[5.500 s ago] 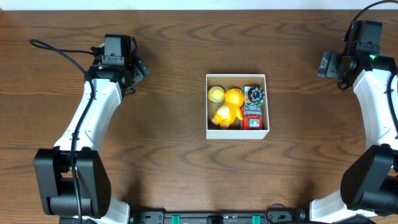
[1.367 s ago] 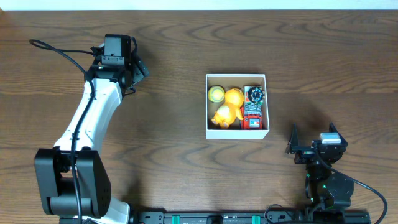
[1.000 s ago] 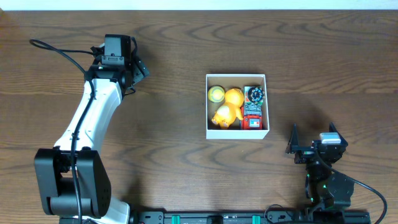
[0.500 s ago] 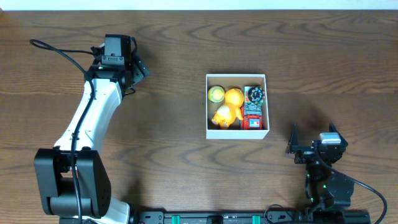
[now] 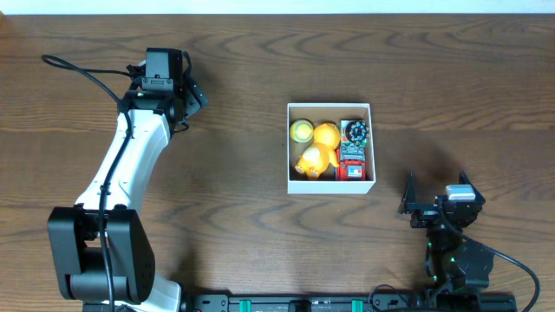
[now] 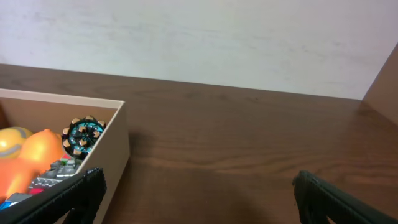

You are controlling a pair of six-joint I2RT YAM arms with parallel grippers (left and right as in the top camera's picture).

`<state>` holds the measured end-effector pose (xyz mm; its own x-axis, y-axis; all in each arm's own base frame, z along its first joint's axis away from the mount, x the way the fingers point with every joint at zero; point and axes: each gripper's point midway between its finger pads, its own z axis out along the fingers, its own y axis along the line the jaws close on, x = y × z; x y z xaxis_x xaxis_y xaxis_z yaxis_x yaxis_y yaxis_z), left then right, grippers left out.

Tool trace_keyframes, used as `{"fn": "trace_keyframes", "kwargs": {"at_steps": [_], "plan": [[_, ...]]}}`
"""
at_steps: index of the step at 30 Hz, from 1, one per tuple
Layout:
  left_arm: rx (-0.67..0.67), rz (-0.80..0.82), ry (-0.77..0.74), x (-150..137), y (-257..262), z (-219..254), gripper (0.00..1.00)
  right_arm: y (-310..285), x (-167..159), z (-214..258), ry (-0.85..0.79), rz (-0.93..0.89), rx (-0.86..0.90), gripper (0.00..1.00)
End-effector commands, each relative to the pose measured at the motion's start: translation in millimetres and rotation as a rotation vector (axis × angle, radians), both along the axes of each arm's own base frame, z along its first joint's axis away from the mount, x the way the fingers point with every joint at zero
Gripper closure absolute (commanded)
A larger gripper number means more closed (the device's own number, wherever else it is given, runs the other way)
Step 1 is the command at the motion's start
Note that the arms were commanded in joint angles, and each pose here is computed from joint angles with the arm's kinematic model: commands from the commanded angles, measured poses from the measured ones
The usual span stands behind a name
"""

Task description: Pack container

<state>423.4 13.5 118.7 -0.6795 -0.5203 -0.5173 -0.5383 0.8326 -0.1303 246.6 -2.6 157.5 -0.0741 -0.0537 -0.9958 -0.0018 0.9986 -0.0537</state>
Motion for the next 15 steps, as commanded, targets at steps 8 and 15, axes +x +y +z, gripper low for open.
{"fn": "trace_keyframes", "kwargs": {"at_steps": [8, 15], "plan": [[0.009, 0.004, -0.038, 8.4, 2.8, 7.5, 0.02, 3.7, 0.0, -1.9, 0.005, 0.017, -0.008, 0.01], [0.042, -0.052, -0.026, 7.6, 2.7, 8.7, 0.02, 3.7, 0.0, -2.0, 0.006, 0.017, -0.008, 0.01]]}}
